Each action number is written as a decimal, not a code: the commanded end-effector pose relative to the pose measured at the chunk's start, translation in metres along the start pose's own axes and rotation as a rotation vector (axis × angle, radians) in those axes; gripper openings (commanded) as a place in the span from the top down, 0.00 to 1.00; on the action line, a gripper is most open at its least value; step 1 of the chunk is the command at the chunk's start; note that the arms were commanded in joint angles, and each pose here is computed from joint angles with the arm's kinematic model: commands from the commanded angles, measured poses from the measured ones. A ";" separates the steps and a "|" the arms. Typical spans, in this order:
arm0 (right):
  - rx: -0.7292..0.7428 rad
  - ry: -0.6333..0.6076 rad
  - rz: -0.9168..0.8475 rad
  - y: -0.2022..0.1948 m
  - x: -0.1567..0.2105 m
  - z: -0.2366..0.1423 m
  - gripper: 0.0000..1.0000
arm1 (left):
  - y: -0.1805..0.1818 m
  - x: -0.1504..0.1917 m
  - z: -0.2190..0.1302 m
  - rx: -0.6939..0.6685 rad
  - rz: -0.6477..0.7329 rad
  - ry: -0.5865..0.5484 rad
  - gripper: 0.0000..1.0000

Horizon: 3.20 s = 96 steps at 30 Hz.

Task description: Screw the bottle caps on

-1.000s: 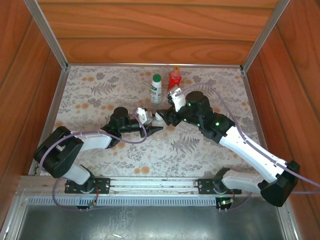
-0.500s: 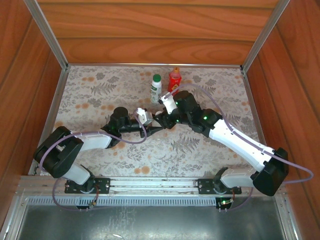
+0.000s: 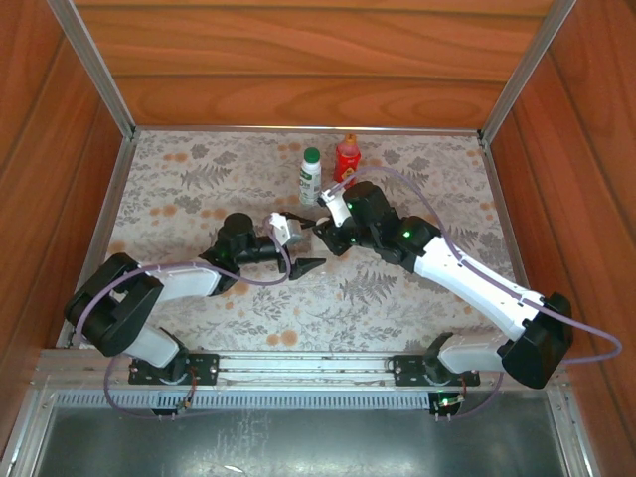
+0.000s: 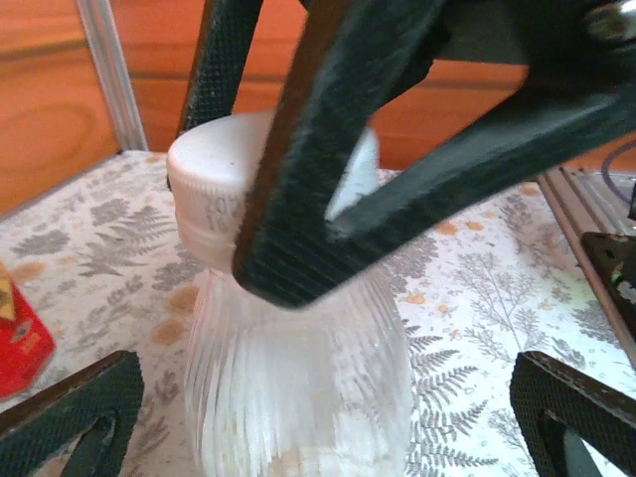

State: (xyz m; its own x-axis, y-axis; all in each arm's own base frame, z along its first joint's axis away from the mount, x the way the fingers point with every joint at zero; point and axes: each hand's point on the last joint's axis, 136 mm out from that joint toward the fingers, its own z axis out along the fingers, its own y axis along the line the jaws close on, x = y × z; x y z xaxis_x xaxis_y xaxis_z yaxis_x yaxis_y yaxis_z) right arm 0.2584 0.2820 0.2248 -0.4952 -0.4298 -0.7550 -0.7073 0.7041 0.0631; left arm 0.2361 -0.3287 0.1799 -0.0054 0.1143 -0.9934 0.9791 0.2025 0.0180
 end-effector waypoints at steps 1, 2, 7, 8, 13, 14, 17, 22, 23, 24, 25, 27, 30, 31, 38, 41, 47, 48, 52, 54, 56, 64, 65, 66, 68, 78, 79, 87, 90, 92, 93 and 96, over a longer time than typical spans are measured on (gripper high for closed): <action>0.129 -0.025 0.060 -0.030 -0.006 -0.003 0.63 | 0.005 0.001 -0.013 -0.085 -0.010 -0.007 0.00; 0.150 -0.035 0.070 -0.037 -0.009 -0.003 0.63 | 0.007 0.006 -0.017 -0.118 -0.015 0.004 0.00; 0.197 -0.095 0.111 -0.070 -0.024 0.006 0.64 | 0.010 0.027 -0.037 -0.225 -0.052 0.041 0.00; 0.199 -0.094 0.120 -0.076 -0.026 0.009 0.64 | 0.011 0.031 -0.041 -0.243 -0.060 0.049 0.00; 0.210 -0.107 0.134 -0.100 -0.037 0.030 0.64 | 0.015 0.038 -0.051 -0.306 -0.069 0.059 0.00; 0.209 -0.114 0.137 -0.103 -0.039 0.033 0.64 | 0.015 0.038 -0.052 -0.314 -0.064 0.059 0.00; 0.207 -0.101 0.152 -0.109 -0.038 0.041 0.63 | 0.017 0.038 -0.053 -0.326 -0.058 0.061 0.00; 0.202 -0.078 0.160 -0.108 -0.026 0.044 0.57 | 0.023 0.039 -0.053 -0.357 -0.061 0.066 0.00; 0.204 -0.071 0.159 -0.109 -0.025 0.044 0.53 | 0.027 0.038 -0.054 -0.376 -0.069 0.065 0.00; 0.203 -0.068 0.157 -0.109 -0.024 0.043 0.50 | 0.029 0.038 -0.055 -0.388 -0.070 0.065 0.00; 0.202 -0.067 0.149 -0.108 -0.025 0.043 0.42 | 0.032 0.036 -0.055 -0.402 -0.069 0.061 0.00; 0.187 -0.068 0.136 -0.105 -0.028 0.039 0.33 | 0.038 0.033 -0.057 -0.435 -0.077 0.055 0.00; 0.174 -0.089 0.126 -0.101 -0.039 0.026 0.24 | 0.051 0.029 -0.065 -0.491 -0.096 0.042 0.00; 0.175 -0.104 0.125 -0.101 -0.044 0.020 0.22 | 0.055 0.028 -0.069 -0.507 -0.110 0.037 0.00; 0.261 -0.243 0.112 -0.111 -0.057 -0.038 0.05 | 0.096 0.016 -0.114 -0.713 -0.150 0.007 0.00; 0.339 -0.295 0.131 -0.131 -0.046 -0.056 0.04 | 0.115 0.013 -0.137 -0.834 -0.116 0.062 0.00; 0.615 -0.382 0.183 -0.197 0.011 -0.075 0.00 | 0.146 0.036 -0.205 -1.172 -0.033 0.226 0.00; 0.643 -0.385 0.200 -0.207 0.025 -0.074 0.00 | 0.149 0.043 -0.215 -1.212 -0.039 0.249 0.00; 0.706 -0.365 0.282 -0.239 0.081 -0.059 0.00 | 0.161 0.061 -0.240 -1.298 -0.083 0.294 0.00; 0.715 -0.374 0.318 -0.252 0.104 -0.050 0.00 | 0.169 0.070 -0.248 -1.325 -0.099 0.303 0.00; 0.720 -0.388 0.334 -0.262 0.117 -0.043 0.00 | 0.177 0.081 -0.255 -1.345 -0.102 0.313 0.00; 0.683 -0.385 0.354 -0.283 0.133 -0.023 0.00 | 0.211 0.127 -0.291 -1.427 -0.273 0.202 0.00; 0.678 -0.387 0.357 -0.286 0.135 -0.020 0.00 | 0.214 0.127 -0.292 -1.433 -0.266 0.193 0.00; 0.676 -0.391 0.361 -0.289 0.137 -0.017 0.00 | 0.216 0.128 -0.292 -1.434 -0.267 0.197 0.00; 0.676 -0.384 0.383 -0.295 0.146 -0.008 0.00 | 0.217 0.129 -0.294 -1.443 -0.282 0.201 0.00; 0.655 -0.337 0.405 -0.303 0.148 0.003 0.00 | 0.227 0.135 -0.308 -1.524 -0.349 0.239 0.00; 0.655 -0.342 0.403 -0.303 0.148 0.002 0.00 | 0.227 0.135 -0.309 -1.524 -0.349 0.240 0.00; 0.655 -0.340 0.402 -0.302 0.148 0.002 0.00 | 0.227 0.134 -0.308 -1.524 -0.348 0.240 0.00; 0.654 -0.339 0.402 -0.302 0.148 0.002 0.00 | 0.228 0.135 -0.308 -1.522 -0.349 0.240 0.00; 0.655 -0.340 0.402 -0.303 0.148 0.002 0.00 | 0.228 0.135 -0.308 -1.522 -0.349 0.241 0.00; 0.655 -0.341 0.401 -0.303 0.148 0.002 0.00 | 0.228 0.135 -0.308 -1.522 -0.349 0.240 0.00; 0.655 -0.344 0.400 -0.302 0.147 0.002 0.00 | 0.228 0.135 -0.308 -1.521 -0.350 0.240 0.00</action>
State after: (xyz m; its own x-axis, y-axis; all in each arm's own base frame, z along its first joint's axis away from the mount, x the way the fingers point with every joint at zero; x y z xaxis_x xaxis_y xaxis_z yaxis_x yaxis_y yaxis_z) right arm 0.3972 0.0079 0.0840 -0.4155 0.0341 -0.9089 -0.0208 0.9987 0.0470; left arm 0.3958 0.0266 0.0841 -0.3537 -0.0162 -0.9352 -0.1658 0.9851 0.0457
